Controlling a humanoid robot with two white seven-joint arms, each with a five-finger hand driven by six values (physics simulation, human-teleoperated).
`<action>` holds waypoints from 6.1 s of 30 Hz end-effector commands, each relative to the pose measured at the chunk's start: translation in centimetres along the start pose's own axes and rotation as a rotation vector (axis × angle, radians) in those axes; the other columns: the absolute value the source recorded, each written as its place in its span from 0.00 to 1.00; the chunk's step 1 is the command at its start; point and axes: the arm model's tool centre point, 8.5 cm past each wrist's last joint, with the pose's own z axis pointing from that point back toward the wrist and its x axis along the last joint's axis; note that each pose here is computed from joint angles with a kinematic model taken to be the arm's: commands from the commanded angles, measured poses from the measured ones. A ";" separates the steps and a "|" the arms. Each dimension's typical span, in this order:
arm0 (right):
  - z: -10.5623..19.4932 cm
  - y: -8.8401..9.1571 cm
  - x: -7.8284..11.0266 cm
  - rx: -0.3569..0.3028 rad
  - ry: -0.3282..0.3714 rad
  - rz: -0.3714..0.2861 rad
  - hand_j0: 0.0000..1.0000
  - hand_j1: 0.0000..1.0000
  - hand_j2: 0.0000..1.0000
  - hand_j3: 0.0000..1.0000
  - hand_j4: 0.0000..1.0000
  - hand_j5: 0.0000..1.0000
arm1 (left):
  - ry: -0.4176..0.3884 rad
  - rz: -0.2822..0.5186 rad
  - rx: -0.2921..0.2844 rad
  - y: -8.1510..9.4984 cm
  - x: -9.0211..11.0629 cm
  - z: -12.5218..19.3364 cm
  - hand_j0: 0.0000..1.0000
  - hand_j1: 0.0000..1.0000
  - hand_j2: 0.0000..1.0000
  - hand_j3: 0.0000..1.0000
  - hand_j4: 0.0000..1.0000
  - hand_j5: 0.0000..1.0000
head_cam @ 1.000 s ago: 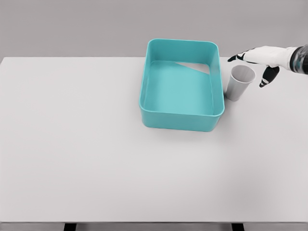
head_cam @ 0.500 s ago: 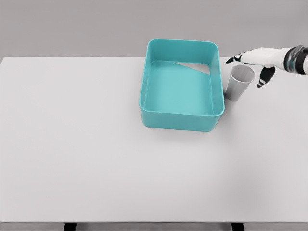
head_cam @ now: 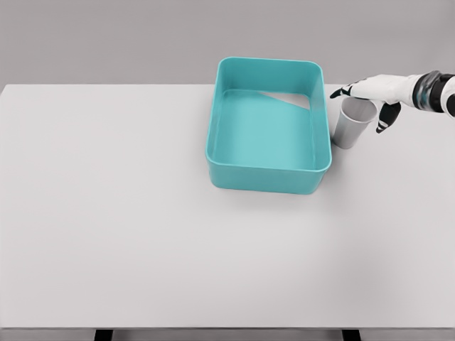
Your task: Put the paper cup into the basket with your right arm
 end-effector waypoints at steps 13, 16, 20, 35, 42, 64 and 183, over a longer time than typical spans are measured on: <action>-0.2 0.2 0.1 0.007 0.001 0.006 0.91 0.91 0.91 0.91 0.91 0.91 | -0.001 0.000 0.000 0.0 0.0 0.0 1.00 1.00 1.00 1.00 1.00 1.00; -0.1 0.2 0.1 0.006 0.000 0.008 0.89 0.89 0.89 0.89 0.89 0.89 | -0.001 0.000 0.000 0.0 0.0 0.0 1.00 1.00 1.00 1.00 1.00 1.00; -0.1 0.1 0.2 0.006 -0.001 0.009 0.84 0.84 0.84 0.84 0.84 0.84 | -0.001 0.000 0.000 0.0 0.0 0.0 1.00 1.00 1.00 1.00 1.00 1.00; 0.1 -0.1 0.1 -0.001 0.009 0.023 0.78 0.78 0.78 0.78 0.78 0.78 | 0.001 0.001 0.000 0.0 0.0 0.0 1.00 1.00 1.00 1.00 1.00 1.00; 0.5 -0.4 -0.2 -0.011 0.015 0.025 0.78 0.78 0.78 0.78 0.78 0.78 | -0.001 0.000 0.000 0.0 0.0 0.0 1.00 1.00 1.00 1.00 1.00 1.00; 3.4 -4.3 0.1 -0.141 -0.002 0.033 0.78 0.78 0.78 0.78 0.78 0.78 | -0.001 0.000 0.000 0.0 0.0 0.0 1.00 1.00 1.00 1.00 1.00 1.00; -3.5 -5.6 12.5 -0.113 -0.147 0.313 0.95 0.95 0.95 0.95 0.95 0.95 | 0.001 0.001 0.000 0.0 0.0 0.0 1.00 1.00 1.00 1.00 1.00 1.00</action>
